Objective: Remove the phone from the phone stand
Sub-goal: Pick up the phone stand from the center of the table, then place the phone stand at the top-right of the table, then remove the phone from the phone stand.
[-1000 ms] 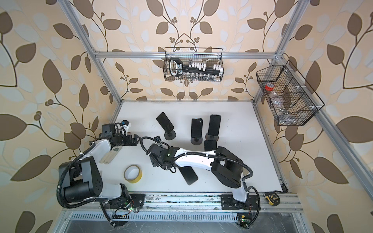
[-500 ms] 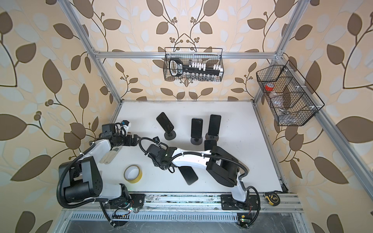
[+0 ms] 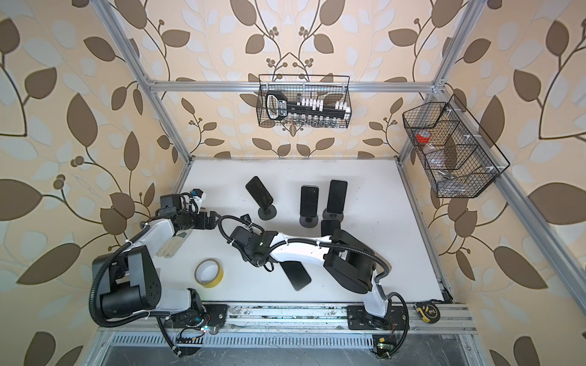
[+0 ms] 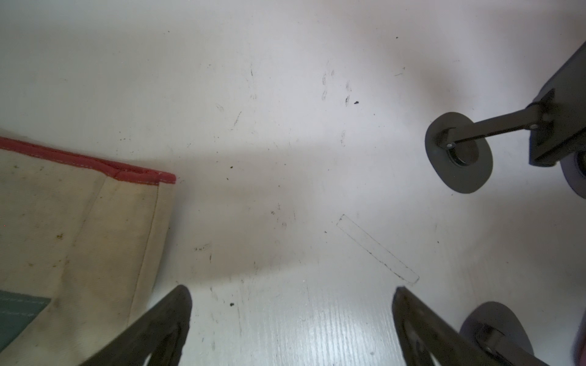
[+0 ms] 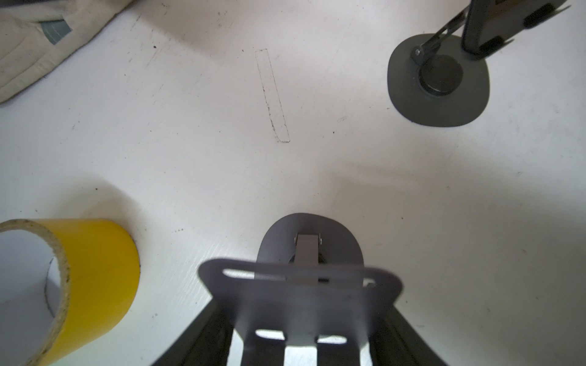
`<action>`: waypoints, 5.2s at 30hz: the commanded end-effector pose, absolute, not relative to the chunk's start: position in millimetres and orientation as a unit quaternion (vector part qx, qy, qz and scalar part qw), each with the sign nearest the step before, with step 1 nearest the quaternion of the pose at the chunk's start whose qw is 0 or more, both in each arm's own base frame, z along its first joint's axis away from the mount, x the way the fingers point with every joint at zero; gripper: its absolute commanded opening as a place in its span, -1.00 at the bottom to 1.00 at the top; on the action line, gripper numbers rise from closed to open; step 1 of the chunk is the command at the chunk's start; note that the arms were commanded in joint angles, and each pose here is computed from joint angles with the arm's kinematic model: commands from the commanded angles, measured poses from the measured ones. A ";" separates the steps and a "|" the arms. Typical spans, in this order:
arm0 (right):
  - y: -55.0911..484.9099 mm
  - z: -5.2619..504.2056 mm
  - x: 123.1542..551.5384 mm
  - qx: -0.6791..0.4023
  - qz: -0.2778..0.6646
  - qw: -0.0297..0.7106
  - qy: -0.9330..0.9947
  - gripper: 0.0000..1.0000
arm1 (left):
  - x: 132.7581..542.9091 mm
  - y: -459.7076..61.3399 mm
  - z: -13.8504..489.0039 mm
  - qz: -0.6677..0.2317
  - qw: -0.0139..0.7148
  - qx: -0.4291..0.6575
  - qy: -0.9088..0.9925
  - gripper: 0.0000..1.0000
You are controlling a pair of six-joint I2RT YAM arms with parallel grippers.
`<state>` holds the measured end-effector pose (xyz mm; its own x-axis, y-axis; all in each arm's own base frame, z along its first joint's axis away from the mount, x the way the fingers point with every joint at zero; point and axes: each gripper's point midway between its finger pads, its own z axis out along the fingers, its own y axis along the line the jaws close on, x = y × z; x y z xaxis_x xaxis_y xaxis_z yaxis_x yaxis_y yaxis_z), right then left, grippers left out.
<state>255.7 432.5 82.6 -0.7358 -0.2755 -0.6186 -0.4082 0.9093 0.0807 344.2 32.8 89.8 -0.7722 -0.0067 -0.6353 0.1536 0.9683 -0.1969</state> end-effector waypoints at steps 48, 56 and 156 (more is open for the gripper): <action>176.4 323.9 444.8 -0.011 0.074 0.475 0.877 0.19 | 351.0 28.6 105.8 -0.127 0.358 0.058 0.923 0.98; 93.7 293.6 480.4 0.066 0.030 0.455 0.888 0.18 | 350.8 28.7 105.5 -0.127 0.357 0.058 0.924 0.98; 5.5 248.2 523.7 0.170 0.161 0.439 0.867 0.68 | 348.7 25.2 105.2 -0.135 0.353 0.065 0.924 0.98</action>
